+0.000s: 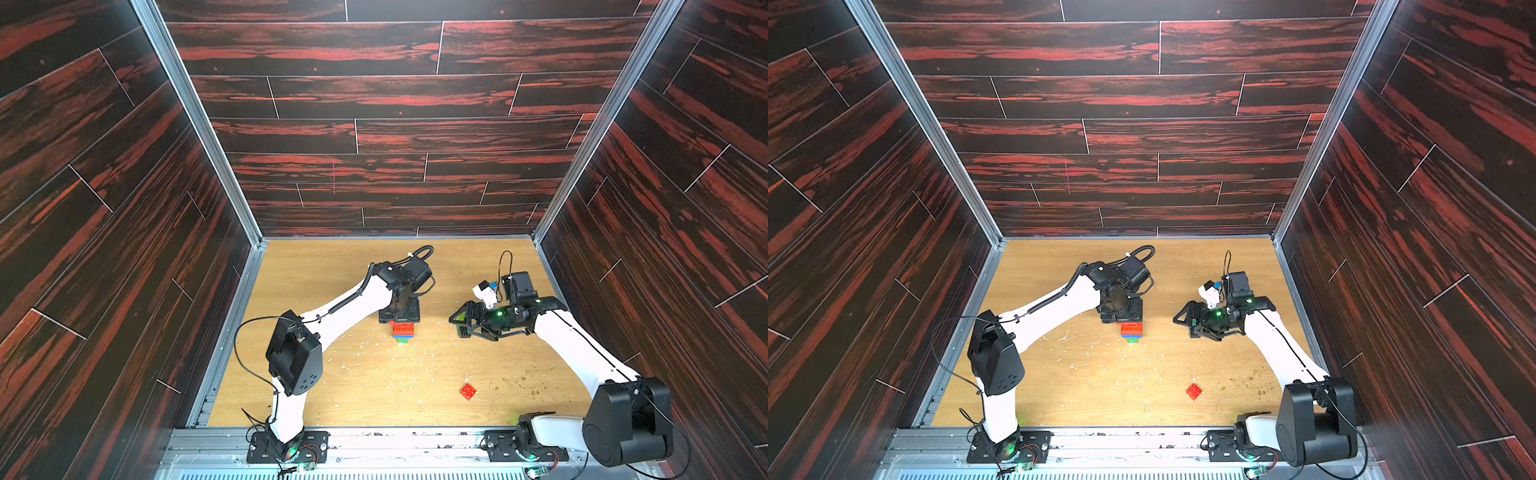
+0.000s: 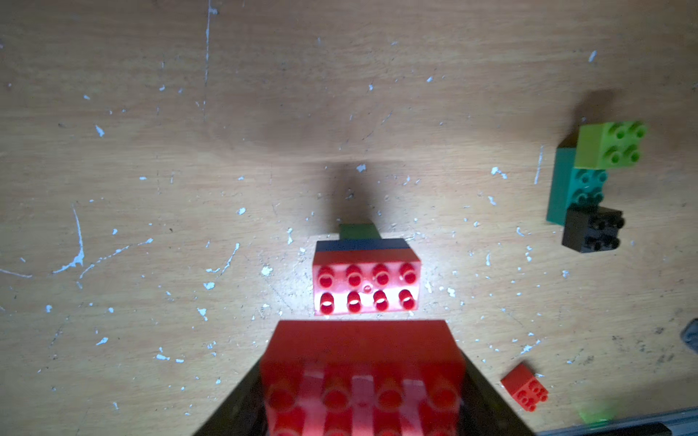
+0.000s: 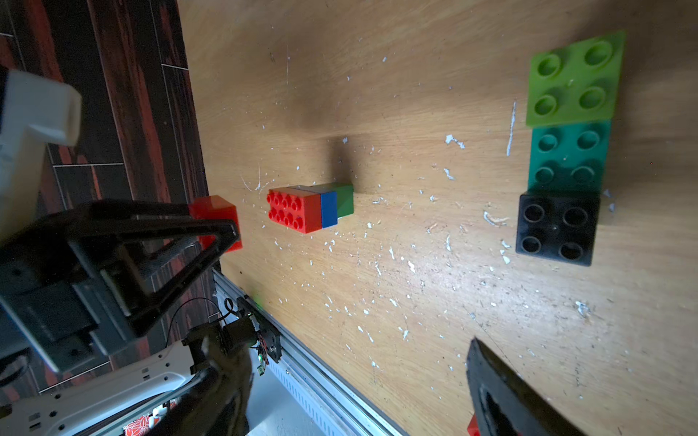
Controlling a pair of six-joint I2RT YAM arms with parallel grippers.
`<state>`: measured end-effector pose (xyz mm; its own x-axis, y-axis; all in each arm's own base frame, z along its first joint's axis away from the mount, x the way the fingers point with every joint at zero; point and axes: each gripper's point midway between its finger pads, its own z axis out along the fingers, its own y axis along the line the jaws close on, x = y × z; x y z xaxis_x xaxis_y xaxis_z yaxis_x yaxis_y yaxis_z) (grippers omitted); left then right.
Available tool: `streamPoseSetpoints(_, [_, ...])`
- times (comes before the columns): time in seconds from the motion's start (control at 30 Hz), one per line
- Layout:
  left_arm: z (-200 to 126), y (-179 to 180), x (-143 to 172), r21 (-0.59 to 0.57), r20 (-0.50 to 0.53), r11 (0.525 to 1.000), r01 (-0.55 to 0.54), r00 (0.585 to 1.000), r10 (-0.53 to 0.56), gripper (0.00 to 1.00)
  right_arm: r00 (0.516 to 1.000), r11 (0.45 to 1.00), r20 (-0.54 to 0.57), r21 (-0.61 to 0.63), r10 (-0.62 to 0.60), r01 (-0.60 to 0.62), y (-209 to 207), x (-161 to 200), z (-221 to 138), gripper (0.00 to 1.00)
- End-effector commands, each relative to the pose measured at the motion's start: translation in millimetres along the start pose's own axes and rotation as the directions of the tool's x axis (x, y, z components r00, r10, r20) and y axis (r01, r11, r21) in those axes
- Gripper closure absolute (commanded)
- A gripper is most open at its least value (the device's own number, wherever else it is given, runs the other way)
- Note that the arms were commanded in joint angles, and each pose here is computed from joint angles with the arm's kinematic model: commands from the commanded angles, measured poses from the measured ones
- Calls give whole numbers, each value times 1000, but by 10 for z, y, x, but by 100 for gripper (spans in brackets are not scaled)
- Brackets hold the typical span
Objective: Assemble a carrot with lego
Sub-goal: Assemble the lego brick with the lego brick.
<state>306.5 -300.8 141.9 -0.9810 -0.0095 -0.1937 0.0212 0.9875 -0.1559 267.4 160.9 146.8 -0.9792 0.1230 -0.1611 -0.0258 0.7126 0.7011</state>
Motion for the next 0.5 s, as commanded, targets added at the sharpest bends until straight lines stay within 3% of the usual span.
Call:
streamPoseSetpoints(0.0, [75, 10, 36, -34, -29, 999, -8, 1000, 7, 48, 1000, 1000, 4, -13, -14, 14, 32, 26, -33, 10])
streamPoseSetpoints(0.47, [230, -21, 77, -49, -63, 998, -31, 998, 28, 48, 1000, 1000, 6, -6, -12, 12, 20, 4, -25, 10])
